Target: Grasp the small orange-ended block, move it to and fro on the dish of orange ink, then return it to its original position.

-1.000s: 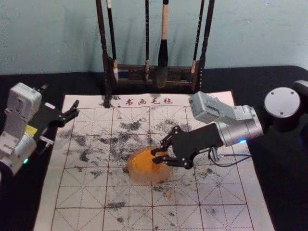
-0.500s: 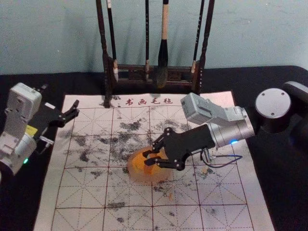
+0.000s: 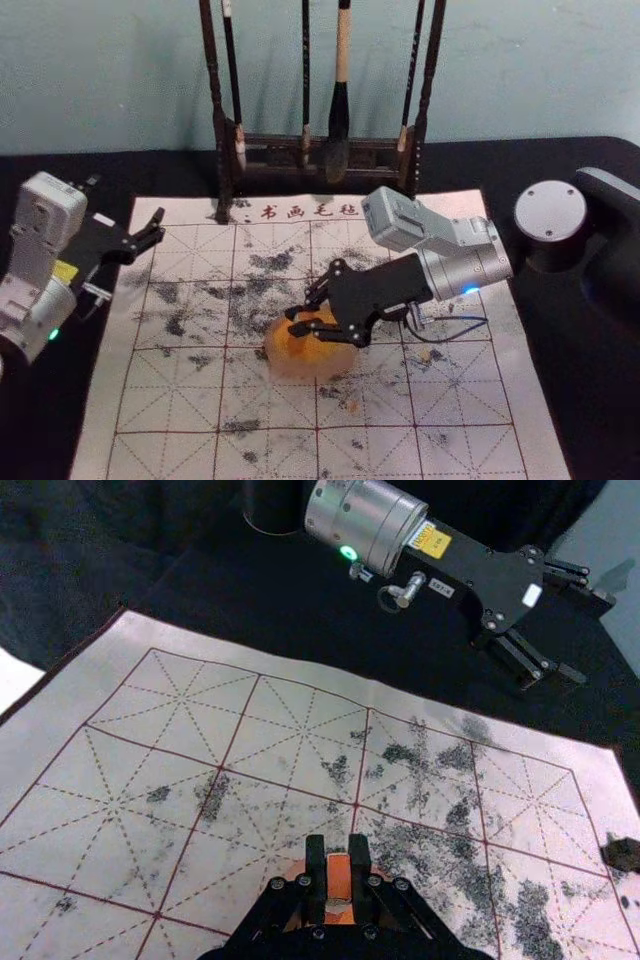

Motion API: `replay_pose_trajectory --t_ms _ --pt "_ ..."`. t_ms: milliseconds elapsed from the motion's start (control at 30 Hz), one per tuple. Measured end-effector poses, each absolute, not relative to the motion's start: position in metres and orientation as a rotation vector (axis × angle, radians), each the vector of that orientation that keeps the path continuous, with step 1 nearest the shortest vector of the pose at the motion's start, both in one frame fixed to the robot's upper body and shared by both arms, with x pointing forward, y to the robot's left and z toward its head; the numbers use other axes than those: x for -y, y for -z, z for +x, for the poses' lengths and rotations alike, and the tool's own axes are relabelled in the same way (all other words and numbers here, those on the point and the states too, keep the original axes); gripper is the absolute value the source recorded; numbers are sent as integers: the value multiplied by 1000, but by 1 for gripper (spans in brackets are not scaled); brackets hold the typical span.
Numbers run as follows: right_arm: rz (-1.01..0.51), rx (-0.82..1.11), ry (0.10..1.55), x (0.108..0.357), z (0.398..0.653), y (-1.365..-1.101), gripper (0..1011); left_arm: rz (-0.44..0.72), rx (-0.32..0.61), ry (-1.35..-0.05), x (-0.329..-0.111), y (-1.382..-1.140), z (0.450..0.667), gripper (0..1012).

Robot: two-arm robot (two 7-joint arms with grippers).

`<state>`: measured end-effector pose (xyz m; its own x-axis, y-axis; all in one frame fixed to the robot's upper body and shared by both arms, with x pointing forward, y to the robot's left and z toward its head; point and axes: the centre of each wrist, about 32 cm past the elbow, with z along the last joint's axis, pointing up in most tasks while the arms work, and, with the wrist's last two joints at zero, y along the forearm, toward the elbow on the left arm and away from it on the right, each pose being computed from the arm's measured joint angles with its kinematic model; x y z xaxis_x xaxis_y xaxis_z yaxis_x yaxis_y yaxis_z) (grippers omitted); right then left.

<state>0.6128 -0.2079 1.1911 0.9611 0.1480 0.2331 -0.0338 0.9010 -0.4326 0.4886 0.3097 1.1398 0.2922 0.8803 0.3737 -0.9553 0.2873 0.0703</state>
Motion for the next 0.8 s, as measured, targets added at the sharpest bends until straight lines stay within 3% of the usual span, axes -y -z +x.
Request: replay_pose_trajectory --t_ms 800 --pt "-458 274 -47 213 622 -1191 132 304 285 -1248 -310 -1140 489 1001"
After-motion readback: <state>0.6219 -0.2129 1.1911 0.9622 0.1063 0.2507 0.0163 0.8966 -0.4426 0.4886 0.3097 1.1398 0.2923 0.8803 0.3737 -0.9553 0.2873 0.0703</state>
